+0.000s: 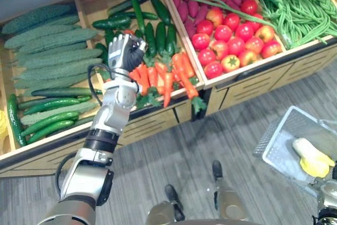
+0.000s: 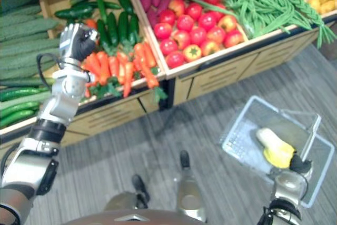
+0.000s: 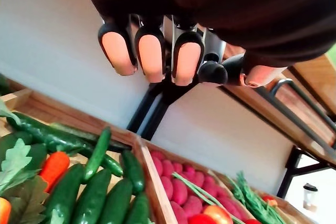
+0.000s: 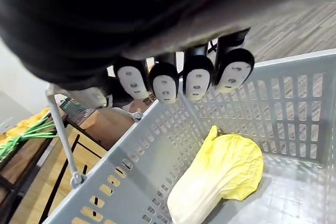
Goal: Pick vegetable in the basket
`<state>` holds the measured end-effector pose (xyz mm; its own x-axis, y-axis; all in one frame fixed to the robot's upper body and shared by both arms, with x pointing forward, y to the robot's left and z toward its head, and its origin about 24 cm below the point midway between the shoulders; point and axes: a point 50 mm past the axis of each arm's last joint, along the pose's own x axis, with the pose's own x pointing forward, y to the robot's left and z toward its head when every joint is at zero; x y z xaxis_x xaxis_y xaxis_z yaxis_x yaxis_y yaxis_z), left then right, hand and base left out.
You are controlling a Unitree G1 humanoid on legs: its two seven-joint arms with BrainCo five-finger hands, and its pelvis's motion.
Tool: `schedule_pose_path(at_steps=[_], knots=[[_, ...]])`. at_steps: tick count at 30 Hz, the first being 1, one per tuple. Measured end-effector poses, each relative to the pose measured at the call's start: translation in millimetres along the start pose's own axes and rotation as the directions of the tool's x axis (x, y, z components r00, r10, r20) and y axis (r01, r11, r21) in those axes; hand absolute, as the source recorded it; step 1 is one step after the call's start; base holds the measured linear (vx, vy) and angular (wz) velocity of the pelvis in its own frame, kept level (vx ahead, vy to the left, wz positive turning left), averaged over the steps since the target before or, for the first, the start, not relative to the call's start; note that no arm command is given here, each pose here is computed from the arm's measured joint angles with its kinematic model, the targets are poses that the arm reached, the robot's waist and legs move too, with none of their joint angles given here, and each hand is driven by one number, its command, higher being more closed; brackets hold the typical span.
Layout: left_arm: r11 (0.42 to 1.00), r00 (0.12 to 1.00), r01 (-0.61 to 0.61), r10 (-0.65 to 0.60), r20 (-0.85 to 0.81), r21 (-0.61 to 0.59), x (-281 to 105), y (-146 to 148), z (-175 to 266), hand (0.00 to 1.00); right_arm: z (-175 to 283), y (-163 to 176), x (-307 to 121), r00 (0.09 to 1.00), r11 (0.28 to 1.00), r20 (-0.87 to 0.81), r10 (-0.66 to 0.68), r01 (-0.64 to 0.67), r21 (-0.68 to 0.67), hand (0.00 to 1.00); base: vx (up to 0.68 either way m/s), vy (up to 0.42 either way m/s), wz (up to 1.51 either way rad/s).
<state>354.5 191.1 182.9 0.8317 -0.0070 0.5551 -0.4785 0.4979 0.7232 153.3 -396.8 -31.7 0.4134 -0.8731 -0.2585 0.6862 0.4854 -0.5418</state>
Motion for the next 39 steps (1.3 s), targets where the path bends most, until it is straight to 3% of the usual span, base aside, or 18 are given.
schedule_pose_path(at_steps=[8, 16, 17, 24, 32, 39], knots=[[0.995, 0.991, 0.104, -0.103, 0.082, -0.010, -14.4, -18.1, 12.7, 1.00, 11.2, -19.6, 1.9, 0.994, 0.993, 0.110, 0.003, 0.010, -0.122, 1.00, 0.01, -0.010, -0.05], [0.993, 0.984, 0.119, -0.118, 0.132, 0.000, -19.5, -21.0, 23.1, 1.00, 10.8, -26.2, -0.7, 0.992, 0.990, 0.128, -0.004, 0.022, -0.139, 1.00, 0.00, 0.000, 0.00], [0.993, 0.984, 0.120, -0.120, 0.134, 0.006, -19.8, -21.5, 23.3, 0.00, 10.9, -27.3, -1.0, 0.991, 0.990, 0.132, -0.005, 0.024, -0.141, 1.00, 0.00, 0.000, 0.00], [0.990, 0.985, 0.134, -0.129, 0.114, -0.034, -25.1, -30.3, 26.9, 0.00, 7.6, -29.9, -4.1, 0.991, 0.989, 0.134, -0.008, 0.028, -0.144, 1.00, 0.01, -0.009, -0.02], [0.975, 0.979, 0.175, -0.187, -0.084, -0.140, -49.0, -52.3, 11.8, 0.00, -5.2, -21.2, -11.6, 0.997, 0.994, 0.075, -0.007, 0.015, -0.105, 1.00, 0.01, -0.020, 0.03], [0.948, 0.920, 0.177, -0.255, -0.298, -0.266, -85.9, -80.2, -2.3, 0.00, -19.1, -7.6, -20.9, 1.000, 0.997, 0.007, 0.013, -0.012, -0.076, 1.00, 0.01, -0.006, 0.01]])
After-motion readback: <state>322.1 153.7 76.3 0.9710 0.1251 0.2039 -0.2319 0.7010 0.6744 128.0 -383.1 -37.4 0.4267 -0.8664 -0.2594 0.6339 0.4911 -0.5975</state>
